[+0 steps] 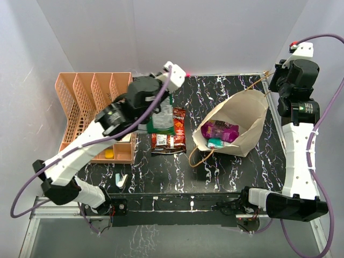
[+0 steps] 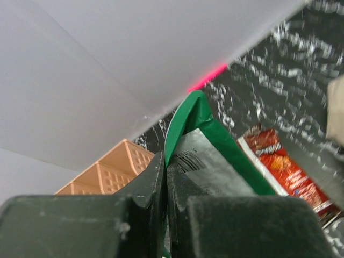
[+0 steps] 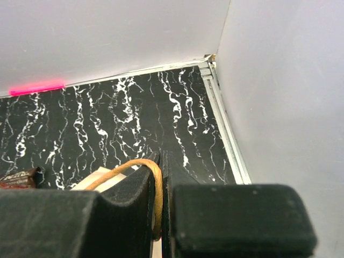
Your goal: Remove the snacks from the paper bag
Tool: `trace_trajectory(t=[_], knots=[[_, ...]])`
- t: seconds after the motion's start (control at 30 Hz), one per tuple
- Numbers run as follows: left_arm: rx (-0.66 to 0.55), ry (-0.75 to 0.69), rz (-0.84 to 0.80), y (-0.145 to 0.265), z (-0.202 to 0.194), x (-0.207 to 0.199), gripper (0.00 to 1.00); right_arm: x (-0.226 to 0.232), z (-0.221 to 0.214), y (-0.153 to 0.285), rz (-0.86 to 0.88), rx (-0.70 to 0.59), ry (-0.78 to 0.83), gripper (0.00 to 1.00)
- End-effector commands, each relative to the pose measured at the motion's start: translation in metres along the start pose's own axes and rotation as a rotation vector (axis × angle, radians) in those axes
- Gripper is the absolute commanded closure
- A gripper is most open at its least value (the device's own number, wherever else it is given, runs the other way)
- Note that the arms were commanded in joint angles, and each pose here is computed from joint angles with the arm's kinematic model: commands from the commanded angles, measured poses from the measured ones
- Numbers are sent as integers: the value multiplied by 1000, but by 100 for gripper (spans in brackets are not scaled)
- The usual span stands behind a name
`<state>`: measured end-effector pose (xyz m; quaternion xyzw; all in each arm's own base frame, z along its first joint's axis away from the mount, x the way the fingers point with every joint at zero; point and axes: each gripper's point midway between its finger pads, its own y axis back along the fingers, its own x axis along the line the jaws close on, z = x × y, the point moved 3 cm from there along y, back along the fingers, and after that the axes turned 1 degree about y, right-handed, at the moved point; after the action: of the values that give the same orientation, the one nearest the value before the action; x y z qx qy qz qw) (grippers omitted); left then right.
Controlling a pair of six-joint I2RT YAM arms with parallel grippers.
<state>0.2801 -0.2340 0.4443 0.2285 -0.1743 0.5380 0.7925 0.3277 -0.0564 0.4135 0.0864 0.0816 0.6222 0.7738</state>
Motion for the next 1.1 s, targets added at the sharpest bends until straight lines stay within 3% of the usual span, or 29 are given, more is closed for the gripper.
trace_trajectory(t=[0.0, 0.43, 0.8, 1.07], knots=[[-86, -27, -71, -30, -1, -21, 100, -10, 39, 20, -36, -143, 39, 92], [-173, -362, -73, -121, -44, -39, 100, -1, 16, 28, 26, -123, 38, 92], [-178, -400, -79, -156, -62, -27, 100, 4, 8, 24, 57, -103, 32, 92], [-146, -541, -77, -189, -82, -31, 100, 4, 9, 27, 60, -100, 32, 92]])
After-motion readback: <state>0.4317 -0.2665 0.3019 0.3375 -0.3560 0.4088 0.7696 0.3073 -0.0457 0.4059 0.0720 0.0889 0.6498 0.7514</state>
